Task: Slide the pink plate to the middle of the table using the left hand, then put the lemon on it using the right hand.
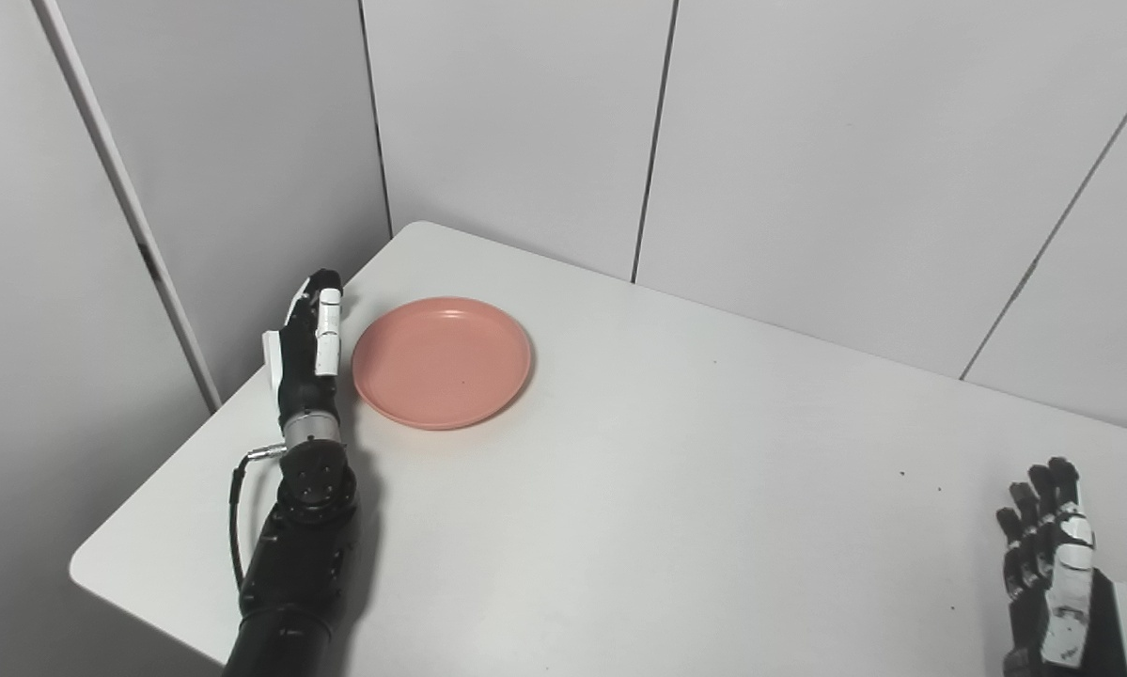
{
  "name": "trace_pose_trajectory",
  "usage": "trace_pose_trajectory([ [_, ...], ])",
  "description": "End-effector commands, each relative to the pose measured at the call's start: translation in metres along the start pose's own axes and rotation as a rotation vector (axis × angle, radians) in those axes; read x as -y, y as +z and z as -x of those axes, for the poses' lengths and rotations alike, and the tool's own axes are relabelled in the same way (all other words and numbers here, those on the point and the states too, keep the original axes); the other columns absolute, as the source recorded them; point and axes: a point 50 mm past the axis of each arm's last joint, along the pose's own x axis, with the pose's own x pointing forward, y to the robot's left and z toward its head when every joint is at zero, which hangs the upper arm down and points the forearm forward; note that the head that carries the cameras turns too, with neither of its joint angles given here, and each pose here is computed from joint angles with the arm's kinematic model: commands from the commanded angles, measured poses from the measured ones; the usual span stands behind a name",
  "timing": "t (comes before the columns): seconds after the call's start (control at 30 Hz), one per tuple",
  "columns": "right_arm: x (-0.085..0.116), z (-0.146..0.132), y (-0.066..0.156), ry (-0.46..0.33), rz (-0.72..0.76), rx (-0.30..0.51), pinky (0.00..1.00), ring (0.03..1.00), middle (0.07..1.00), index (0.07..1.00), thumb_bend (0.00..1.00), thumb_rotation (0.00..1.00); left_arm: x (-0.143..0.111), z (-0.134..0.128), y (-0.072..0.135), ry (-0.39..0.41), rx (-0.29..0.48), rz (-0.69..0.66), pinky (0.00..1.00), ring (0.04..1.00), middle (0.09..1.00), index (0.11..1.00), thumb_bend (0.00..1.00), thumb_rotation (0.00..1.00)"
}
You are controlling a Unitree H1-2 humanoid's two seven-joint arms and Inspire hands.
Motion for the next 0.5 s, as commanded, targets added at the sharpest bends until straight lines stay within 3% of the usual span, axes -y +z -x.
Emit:
trace_pose_trajectory([
  [0.0, -0.001, -0.007, 0.014, 0.007, -0.005, 0.057, 1.0, 1.0, 1.0, 1.0, 0.72, 0.99, 0.012, -0.01, 0.016, -0.034, 0.034, 0.033, 0.88, 0.858, 0.84, 0.827, 0.77, 1.0],
  [0.47, -0.004, -0.007, 0.017, -0.001, -0.013, 0.056, 1.0, 1.0, 1.0, 1.0, 0.71, 0.99, 0.032, -0.002, 0.024, -0.201, -0.016, 0.044, 0.87, 0.868, 0.854, 0.841, 0.76, 1.0],
])
